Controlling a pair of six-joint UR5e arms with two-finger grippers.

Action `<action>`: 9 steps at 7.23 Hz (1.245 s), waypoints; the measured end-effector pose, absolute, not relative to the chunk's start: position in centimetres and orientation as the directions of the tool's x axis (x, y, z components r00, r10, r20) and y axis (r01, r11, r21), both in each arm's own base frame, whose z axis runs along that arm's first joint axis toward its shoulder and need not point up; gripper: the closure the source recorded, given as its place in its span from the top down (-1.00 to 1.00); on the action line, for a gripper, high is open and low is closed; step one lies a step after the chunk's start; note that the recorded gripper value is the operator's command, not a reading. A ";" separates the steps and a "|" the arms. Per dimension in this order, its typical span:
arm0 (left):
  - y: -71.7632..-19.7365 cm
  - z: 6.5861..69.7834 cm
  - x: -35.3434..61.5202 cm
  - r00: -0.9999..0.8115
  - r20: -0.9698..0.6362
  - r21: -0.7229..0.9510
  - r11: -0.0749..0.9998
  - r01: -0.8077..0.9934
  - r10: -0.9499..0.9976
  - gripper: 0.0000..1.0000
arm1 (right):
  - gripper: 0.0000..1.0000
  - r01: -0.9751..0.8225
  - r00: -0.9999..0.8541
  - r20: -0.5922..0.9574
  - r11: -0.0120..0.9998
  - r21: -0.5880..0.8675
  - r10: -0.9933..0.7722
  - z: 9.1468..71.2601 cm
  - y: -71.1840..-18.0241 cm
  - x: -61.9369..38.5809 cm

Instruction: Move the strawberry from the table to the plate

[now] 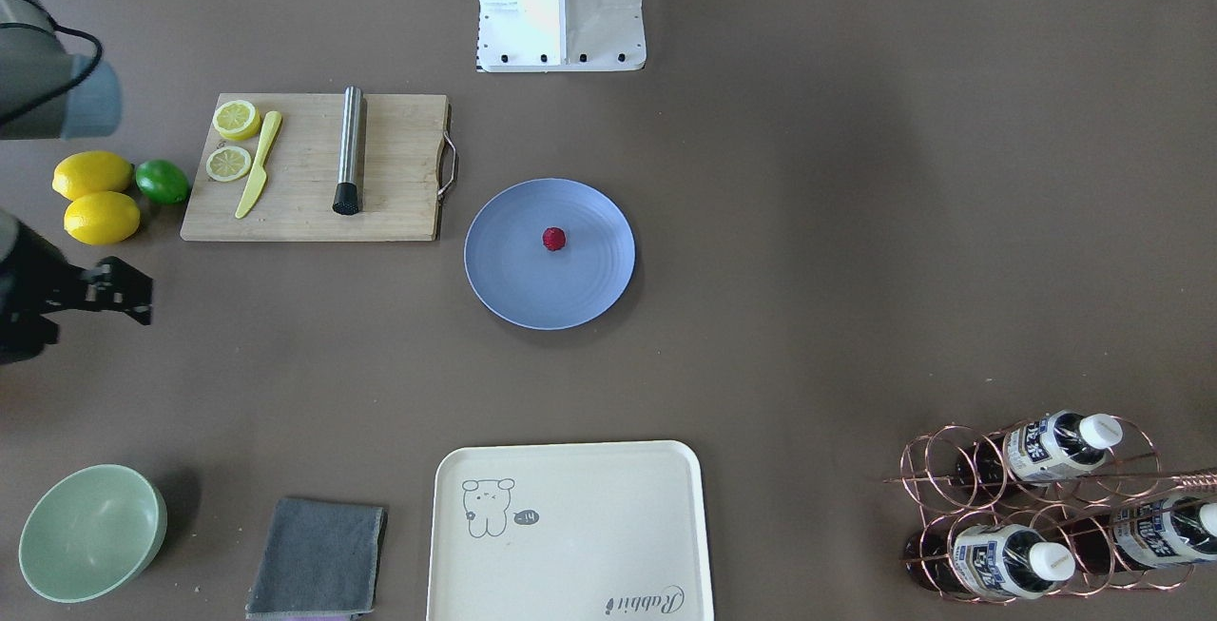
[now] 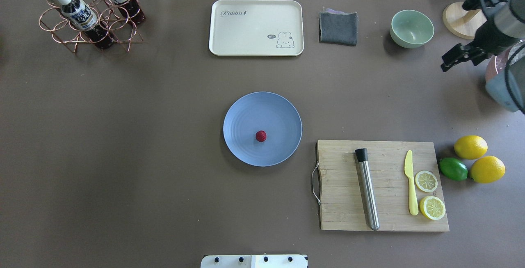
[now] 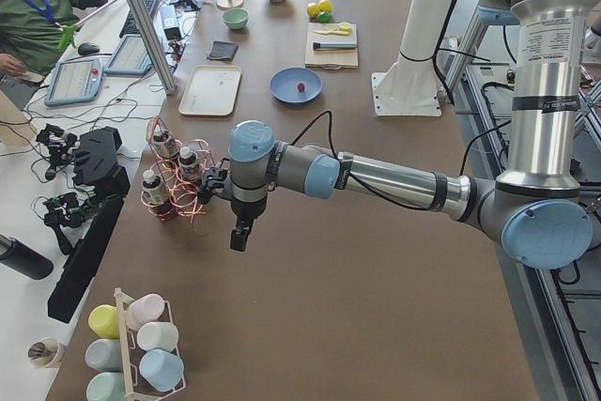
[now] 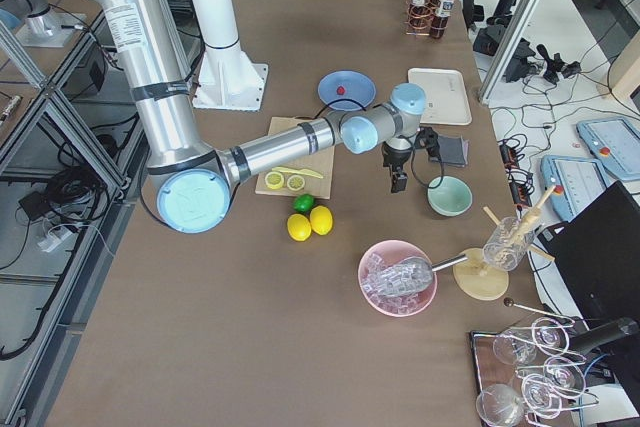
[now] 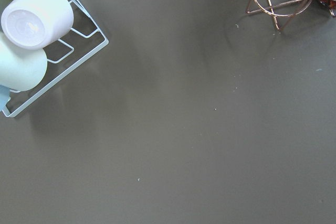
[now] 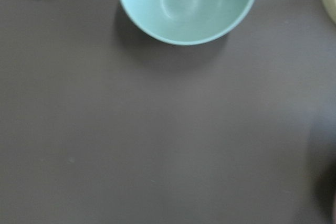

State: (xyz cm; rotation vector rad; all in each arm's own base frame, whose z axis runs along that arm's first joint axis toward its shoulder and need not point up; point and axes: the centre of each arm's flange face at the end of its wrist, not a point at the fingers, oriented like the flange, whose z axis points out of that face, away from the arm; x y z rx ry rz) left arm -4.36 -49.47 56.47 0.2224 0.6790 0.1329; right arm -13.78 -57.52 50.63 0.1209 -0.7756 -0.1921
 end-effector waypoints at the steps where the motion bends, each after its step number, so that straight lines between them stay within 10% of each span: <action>1: -49.0 57.4 -4.6 0.769 -0.598 0.256 0.963 -0.082 0.224 0.96 | 1.00 0.126 0.694 0.683 0.973 0.192 -0.225 53.8 -56.6 -8.1; 9: -47.5 60.2 -6.6 0.715 -0.669 0.226 0.972 -0.067 0.205 0.96 | 1.00 0.046 0.683 0.715 0.986 0.163 -0.150 64.8 -49.3 7.1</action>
